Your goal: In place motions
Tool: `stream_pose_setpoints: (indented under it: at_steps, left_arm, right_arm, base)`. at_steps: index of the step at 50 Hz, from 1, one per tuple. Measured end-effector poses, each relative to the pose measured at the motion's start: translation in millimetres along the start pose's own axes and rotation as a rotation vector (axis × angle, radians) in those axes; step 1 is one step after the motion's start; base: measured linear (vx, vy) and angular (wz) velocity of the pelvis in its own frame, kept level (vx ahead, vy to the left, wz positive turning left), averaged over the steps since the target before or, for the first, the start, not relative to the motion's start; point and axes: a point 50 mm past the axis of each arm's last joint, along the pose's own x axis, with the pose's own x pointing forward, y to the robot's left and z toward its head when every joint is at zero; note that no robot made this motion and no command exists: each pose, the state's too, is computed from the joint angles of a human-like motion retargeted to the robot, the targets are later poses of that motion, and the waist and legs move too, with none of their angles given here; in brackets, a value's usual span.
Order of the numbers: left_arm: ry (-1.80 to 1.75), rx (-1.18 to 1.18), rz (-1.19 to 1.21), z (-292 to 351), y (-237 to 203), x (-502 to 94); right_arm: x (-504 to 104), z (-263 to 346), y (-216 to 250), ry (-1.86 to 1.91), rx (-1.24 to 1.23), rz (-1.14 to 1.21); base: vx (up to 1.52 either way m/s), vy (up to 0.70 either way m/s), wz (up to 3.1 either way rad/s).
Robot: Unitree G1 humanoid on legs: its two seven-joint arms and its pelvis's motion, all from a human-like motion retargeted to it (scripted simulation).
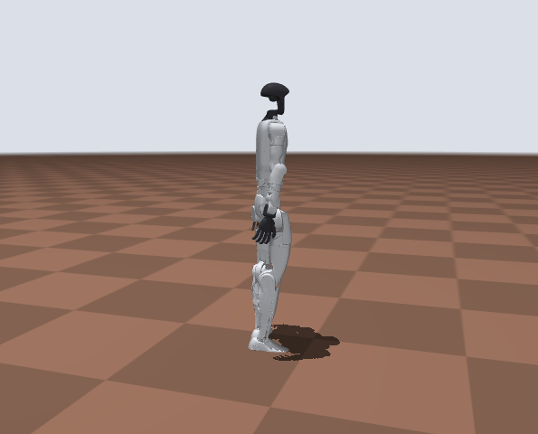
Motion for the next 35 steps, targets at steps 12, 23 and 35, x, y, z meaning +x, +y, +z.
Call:
stream_pose_setpoints:
  at_steps: [12,23,35]
  left_arm:
    - [-0.054,0.12,0.039,5,4,0]
    - [0.01,0.102,-0.081,-20,-37,-1]
    - [0.061,0.167,-0.062,-26,-30,-2]
  right_arm:
    - [-1,6,-5,-0.014,-0.067,-0.013]
    - [-8,35,-39,-0.115,0.012,-0.084]
    - [-2,19,-1,-0.064,0.048,-0.007]
  base:
    - [-0.02,-0.25,-0.67]
    - [0.04,0.02,-0.72]
    - [0.08,0.04,-0.15]
